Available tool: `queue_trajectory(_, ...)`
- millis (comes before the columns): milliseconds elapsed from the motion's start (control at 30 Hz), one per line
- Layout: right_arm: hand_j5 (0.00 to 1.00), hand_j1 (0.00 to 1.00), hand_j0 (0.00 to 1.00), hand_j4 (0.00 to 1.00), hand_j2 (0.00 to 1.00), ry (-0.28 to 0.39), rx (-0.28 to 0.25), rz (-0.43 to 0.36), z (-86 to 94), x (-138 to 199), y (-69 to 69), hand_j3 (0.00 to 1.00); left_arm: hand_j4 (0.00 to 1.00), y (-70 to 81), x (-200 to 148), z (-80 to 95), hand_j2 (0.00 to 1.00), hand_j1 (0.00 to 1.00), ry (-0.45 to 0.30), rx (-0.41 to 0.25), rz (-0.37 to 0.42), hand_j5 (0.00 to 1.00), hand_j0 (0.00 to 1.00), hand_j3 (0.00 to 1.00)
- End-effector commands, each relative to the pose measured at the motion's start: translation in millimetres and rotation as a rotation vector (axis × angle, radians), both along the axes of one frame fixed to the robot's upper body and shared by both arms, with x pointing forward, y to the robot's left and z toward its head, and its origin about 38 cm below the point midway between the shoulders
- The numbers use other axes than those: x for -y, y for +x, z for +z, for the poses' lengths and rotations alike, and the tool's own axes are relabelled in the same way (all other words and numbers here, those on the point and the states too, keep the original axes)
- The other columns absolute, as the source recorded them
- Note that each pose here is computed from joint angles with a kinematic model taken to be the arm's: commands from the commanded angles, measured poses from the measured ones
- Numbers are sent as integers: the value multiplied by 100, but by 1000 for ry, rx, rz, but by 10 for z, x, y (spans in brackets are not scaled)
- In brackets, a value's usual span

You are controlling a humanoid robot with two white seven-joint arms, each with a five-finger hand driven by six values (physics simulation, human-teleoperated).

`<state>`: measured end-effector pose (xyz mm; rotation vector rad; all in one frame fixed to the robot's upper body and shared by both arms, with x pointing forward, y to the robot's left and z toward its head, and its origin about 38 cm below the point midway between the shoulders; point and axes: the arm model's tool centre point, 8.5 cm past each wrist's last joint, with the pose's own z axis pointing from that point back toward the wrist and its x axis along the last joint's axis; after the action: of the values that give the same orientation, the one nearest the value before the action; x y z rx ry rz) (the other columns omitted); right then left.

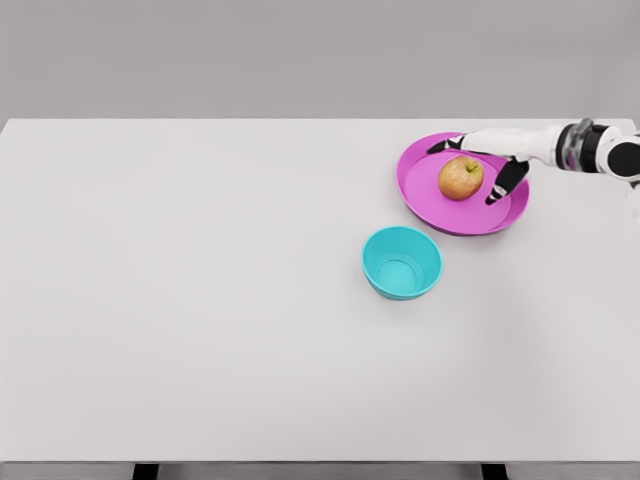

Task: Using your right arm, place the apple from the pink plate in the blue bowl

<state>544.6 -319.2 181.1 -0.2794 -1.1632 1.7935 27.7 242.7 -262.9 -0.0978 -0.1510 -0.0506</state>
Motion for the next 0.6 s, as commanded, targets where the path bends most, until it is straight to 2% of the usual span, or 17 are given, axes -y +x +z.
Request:
queue_trajectory(0,100,100,100,100,100,7,-2,-3,-7,-15,5,100,100,-10,0,0,100,100,0,-1,0,100,100,100)
queue_trajectory(300,100,100,100,100,100,4,-21,-28,-68,57,1,100,100,-10,0,0,100,100,0,-1,0,100,100,100)
queue_trajectory(333,97,97,97,97,97,5,-21,-30,-68,63,2,97,100,-2,0,0,100,100,0,-1,0,100,100,100)
queue_trajectory(400,61,61,61,61,61,5,-20,-29,-65,59,2,61,100,-12,0,-1,100,100,0,-3,0,100,100,100)
queue_trajectory(433,54,54,54,54,54,4,-21,-28,-68,57,1,54,100,-10,0,0,100,100,0,-1,0,100,100,100)
queue_trajectory(567,46,46,46,46,46,4,-21,-27,-70,49,2,46,100,-12,0,-1,100,100,0,-3,0,100,100,100)
